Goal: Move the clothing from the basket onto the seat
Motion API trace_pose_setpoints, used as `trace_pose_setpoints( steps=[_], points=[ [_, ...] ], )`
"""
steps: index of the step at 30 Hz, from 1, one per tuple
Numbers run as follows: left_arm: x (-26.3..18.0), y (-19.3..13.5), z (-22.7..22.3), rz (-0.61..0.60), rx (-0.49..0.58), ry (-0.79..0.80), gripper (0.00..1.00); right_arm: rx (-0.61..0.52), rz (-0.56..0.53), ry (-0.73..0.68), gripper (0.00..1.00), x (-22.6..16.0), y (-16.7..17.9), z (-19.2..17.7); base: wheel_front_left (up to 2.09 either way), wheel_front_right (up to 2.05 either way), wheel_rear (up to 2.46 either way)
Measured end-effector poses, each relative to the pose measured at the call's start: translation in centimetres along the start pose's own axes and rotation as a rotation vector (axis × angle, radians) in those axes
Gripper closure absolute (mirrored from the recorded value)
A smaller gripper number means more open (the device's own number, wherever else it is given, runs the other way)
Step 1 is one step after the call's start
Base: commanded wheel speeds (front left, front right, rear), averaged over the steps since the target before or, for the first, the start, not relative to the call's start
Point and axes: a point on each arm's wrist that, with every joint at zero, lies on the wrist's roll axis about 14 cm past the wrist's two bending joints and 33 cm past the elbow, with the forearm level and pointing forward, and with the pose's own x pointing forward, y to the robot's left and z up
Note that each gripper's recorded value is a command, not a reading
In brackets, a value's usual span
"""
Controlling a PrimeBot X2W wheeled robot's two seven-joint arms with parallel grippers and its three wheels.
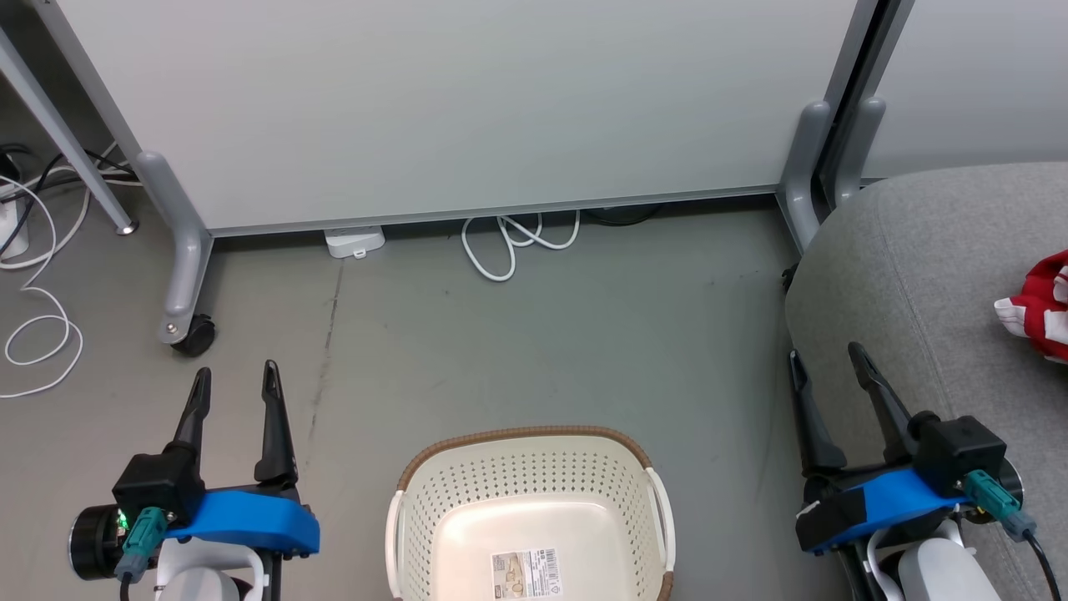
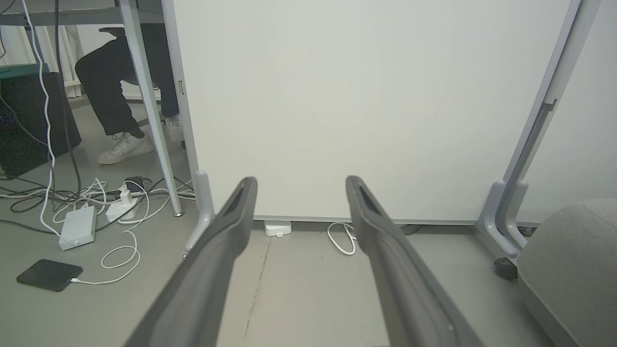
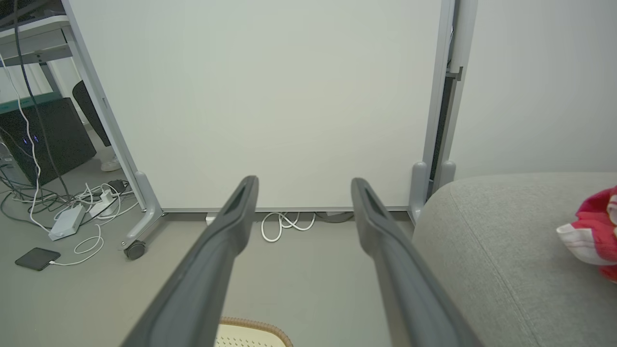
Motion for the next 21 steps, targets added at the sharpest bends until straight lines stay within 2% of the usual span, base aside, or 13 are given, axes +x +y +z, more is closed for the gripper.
trace_pose_setpoints(
  steps=[7, 8, 13, 21],
  points=[
    [-0.4, 0.1, -0.1, 0.003, 0.005, 0.005, 0.0, 0.002, 0.003, -0.003, 0.0, -0.3, 0.2, 0.2, 0.0, 0.0, 0.0],
    [-0.5, 0.1, -0.2, 0.004, 0.006, 0.008, 1.0, 0.002, 0.004, -0.003, 1.0, -0.3, 0.2, 0.1, 0.0, 0.0, 0.0],
    [-1.8, 0.4, -2.8, 0.019, -0.014, 0.094, 1.0, 0.018, -0.011, 0.064, 1.0, -1.2, -0.1, -1.9, 0.0, 0.0, 0.0],
    [-1.9, 1.0, -3.1, 0.067, -0.166, 0.117, 1.0, 0.166, -0.068, 0.081, 1.0, -1.4, -1.1, -2.1, 0.0, 0.0, 0.0]
  ],
)
